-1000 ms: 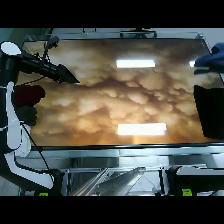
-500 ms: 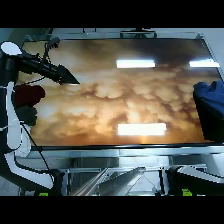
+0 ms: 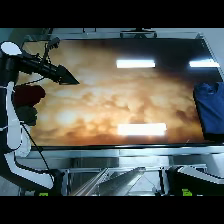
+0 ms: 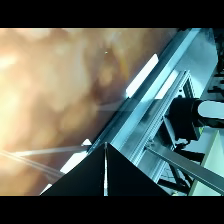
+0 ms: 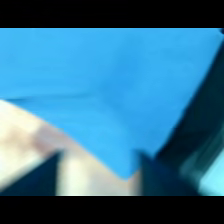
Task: Fold the shirts.
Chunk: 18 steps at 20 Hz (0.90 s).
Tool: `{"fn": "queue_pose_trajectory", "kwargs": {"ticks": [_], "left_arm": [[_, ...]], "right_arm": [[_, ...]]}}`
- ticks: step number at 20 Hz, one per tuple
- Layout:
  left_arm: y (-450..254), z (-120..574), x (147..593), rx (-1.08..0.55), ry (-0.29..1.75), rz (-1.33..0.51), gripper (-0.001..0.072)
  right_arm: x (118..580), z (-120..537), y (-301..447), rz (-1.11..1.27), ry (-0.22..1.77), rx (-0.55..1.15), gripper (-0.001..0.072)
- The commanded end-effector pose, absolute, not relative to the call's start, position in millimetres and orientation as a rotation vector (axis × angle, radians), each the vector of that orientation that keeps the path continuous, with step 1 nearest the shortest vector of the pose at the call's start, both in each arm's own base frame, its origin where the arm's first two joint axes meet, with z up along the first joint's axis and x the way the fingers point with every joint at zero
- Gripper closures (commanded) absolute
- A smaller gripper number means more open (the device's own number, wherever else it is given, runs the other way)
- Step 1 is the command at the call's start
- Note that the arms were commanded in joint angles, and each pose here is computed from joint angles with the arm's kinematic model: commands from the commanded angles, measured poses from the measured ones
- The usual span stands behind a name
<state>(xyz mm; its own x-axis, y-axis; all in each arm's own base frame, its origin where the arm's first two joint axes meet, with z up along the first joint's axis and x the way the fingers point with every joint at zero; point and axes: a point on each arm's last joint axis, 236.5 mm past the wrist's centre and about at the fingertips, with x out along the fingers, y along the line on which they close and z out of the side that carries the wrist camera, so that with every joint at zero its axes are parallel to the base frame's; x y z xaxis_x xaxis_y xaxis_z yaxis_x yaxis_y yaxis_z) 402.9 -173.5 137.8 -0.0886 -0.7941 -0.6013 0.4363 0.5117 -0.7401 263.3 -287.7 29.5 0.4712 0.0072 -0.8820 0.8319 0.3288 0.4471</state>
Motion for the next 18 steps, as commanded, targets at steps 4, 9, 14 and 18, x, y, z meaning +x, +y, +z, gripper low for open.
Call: {"fn": "queue_pose_trajectory", "kwargs": {"ticks": [4, 9, 14, 18], "left_arm": [[-175.8, 154.2, 417.6, -0.355, 1.190, -1.015, 0.0706], [-199.7, 157.1, 361.0, -0.320, 1.188, -1.070, 0.0706], [-216.5, 94.9, 249.0, -0.406, 1.338, -1.054, 0.0705], [-217.2, 56.0, 178.5, -0.457, 1.396, -0.998, 0.0705]], "right_arm": [[356.3, 134.0, -181.3, -0.223, 0.824, 0.960, 0.0696], [339.6, 114.0, -9.8, 0.105, 1.008, 0.794, 0.0698], [239.6, 48.9, 145.3, 0.423, 1.092, 0.740, 0.0696], [202.0, 16.8, 165.3, 0.464, 1.097, 0.740, 0.0696]]}}
